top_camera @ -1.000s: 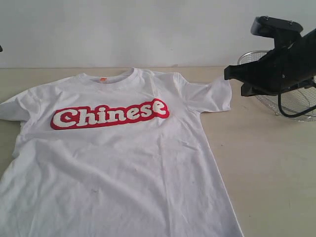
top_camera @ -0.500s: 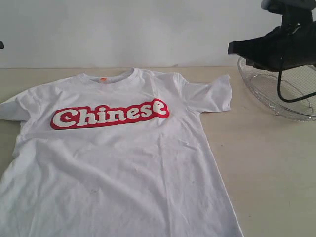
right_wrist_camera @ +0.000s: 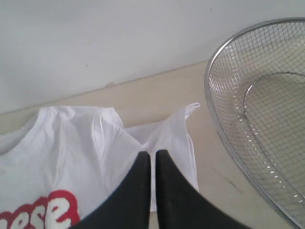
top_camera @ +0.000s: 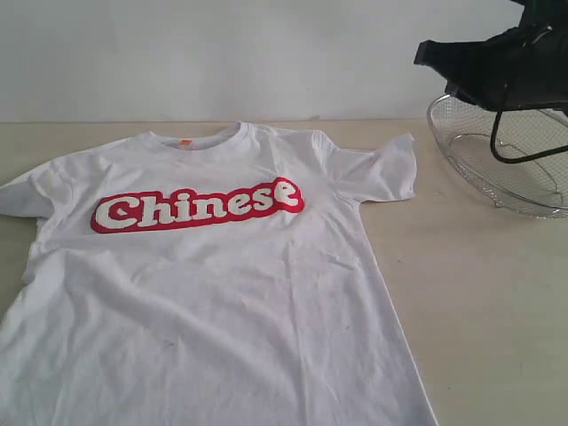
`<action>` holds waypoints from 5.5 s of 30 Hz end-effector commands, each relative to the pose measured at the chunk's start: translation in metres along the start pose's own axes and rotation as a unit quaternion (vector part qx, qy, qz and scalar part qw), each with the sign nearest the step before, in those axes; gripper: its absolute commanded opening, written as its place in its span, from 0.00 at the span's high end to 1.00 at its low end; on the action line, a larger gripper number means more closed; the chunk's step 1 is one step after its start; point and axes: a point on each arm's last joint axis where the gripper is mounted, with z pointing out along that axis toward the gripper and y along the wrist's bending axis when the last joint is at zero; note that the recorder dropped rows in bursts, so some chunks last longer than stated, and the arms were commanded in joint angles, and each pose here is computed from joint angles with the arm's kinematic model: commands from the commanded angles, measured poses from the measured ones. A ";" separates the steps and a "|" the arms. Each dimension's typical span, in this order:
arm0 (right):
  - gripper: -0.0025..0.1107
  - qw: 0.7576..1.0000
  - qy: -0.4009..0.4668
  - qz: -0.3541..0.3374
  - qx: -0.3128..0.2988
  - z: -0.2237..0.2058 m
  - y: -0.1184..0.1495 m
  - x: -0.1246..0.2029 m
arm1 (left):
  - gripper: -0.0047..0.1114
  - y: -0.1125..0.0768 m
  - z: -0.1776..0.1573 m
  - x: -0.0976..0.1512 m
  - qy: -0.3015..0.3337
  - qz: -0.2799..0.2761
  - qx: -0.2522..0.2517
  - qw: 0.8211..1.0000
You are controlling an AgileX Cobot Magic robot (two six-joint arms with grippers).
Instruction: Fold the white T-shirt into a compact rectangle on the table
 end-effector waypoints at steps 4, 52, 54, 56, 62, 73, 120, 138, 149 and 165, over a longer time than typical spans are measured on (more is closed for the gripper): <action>0.98 0.996 0.053 -0.075 -0.006 -0.002 0.000 0.008 | 0.47 -0.004 -0.005 -0.021 -0.051 0.111 -0.043 0.992; 0.98 0.992 0.084 -0.096 -0.001 0.014 -0.006 0.022 | 0.46 0.037 0.093 -0.029 0.074 0.778 0.039 0.623; 0.98 0.992 0.083 -0.096 -0.001 0.014 -0.006 0.021 | 0.46 0.035 0.095 -0.027 0.075 0.779 0.041 0.622; 0.98 0.992 0.083 -0.096 -0.001 0.014 -0.006 0.021 | 0.46 0.032 0.097 -0.027 0.074 0.781 0.040 0.619; 0.98 0.992 0.085 -0.096 -0.001 0.014 -0.006 0.022 | 0.46 0.034 0.102 -0.026 0.079 0.776 0.041 0.625; 0.98 0.992 0.087 -0.096 -0.001 0.014 -0.006 0.022 | 0.47 0.045 0.115 -0.022 0.096 0.766 0.052 0.634; 0.98 0.992 0.086 -0.093 -0.001 0.014 -0.005 0.022 | 0.92 -0.065 0.142 0.010 0.045 0.812 0.095 0.575; 0.98 0.992 0.091 -0.088 -0.003 0.014 -0.005 0.023 | 0.92 -0.066 0.142 0.025 0.107 0.766 0.139 0.618; 0.98 0.992 0.090 -0.088 -0.002 0.014 -0.005 0.023 | 0.92 -0.063 0.141 0.026 0.131 0.722 0.124 0.668; 0.98 0.992 0.093 -0.088 -0.003 0.014 -0.005 0.023 | 0.37 -0.070 0.141 0.025 0.125 0.583 0.130 0.792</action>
